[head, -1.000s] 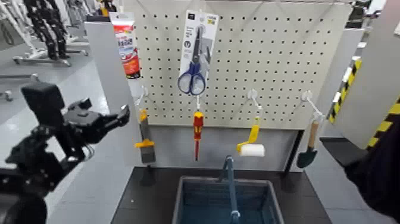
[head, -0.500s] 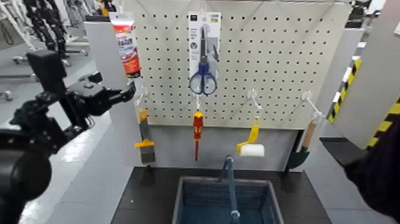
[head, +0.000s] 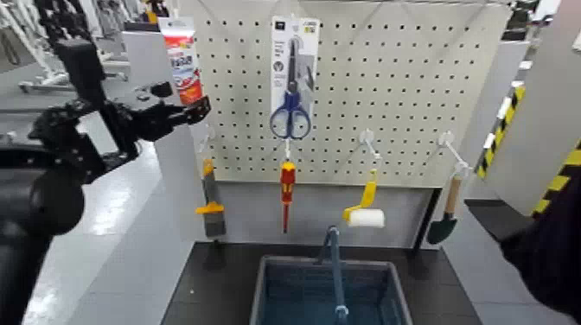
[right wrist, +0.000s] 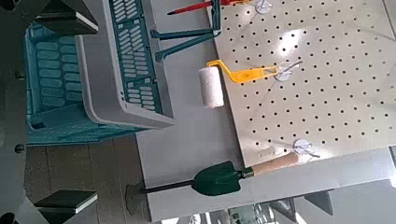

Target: Put the red glue tube into the crate.

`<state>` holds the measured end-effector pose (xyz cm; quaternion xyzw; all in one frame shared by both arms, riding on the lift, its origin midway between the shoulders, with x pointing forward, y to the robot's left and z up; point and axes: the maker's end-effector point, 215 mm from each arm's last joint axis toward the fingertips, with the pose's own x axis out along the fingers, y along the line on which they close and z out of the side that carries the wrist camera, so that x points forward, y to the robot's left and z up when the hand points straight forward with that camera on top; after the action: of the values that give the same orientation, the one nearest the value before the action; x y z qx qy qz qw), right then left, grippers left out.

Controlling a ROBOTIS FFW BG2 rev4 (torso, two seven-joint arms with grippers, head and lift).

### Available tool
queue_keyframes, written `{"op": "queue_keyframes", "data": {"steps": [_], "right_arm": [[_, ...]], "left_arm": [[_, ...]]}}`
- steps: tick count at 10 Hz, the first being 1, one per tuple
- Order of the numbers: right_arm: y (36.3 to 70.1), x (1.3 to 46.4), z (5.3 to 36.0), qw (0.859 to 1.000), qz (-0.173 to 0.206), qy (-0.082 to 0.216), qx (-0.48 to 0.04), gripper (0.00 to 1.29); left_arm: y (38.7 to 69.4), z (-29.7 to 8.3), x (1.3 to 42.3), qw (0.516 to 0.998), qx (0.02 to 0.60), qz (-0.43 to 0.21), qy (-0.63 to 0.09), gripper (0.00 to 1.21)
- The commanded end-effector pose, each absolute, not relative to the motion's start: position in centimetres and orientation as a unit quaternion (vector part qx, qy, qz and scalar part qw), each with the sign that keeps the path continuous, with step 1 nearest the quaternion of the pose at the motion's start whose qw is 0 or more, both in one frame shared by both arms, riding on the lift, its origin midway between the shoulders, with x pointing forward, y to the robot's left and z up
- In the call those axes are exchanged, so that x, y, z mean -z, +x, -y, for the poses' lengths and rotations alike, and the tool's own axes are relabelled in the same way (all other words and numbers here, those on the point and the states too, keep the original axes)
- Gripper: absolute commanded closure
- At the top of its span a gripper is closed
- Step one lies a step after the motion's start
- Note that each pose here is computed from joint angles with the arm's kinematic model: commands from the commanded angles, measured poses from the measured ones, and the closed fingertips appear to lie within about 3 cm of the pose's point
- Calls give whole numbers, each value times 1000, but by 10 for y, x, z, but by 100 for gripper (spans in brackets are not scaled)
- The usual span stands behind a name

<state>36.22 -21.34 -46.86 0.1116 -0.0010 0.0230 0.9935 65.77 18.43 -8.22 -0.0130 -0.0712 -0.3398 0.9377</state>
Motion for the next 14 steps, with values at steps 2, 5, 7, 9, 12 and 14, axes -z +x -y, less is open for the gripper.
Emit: {"op": "queue_keyframes", "data": {"steps": [2, 5, 7, 9, 12, 14], "right_arm": [[362, 468, 213, 993, 4, 113, -21, 6], [363, 468, 213, 993, 5, 113, -21, 6], [362, 468, 214, 993, 4, 114, -20, 6], [362, 468, 214, 993, 4, 114, -20, 6], [362, 468, 214, 993, 4, 114, -20, 6], [362, 468, 214, 993, 4, 114, -20, 6]], "left_arm": [[661, -164, 78, 920, 388, 54, -17, 31], [659, -160, 71, 917, 393, 60, -19, 116], [658, -159, 70, 917, 395, 60, -21, 118], [658, -159, 68, 916, 395, 61, -23, 118], [657, -159, 65, 916, 397, 62, -20, 118], [656, -160, 62, 916, 396, 64, -19, 118]]}}
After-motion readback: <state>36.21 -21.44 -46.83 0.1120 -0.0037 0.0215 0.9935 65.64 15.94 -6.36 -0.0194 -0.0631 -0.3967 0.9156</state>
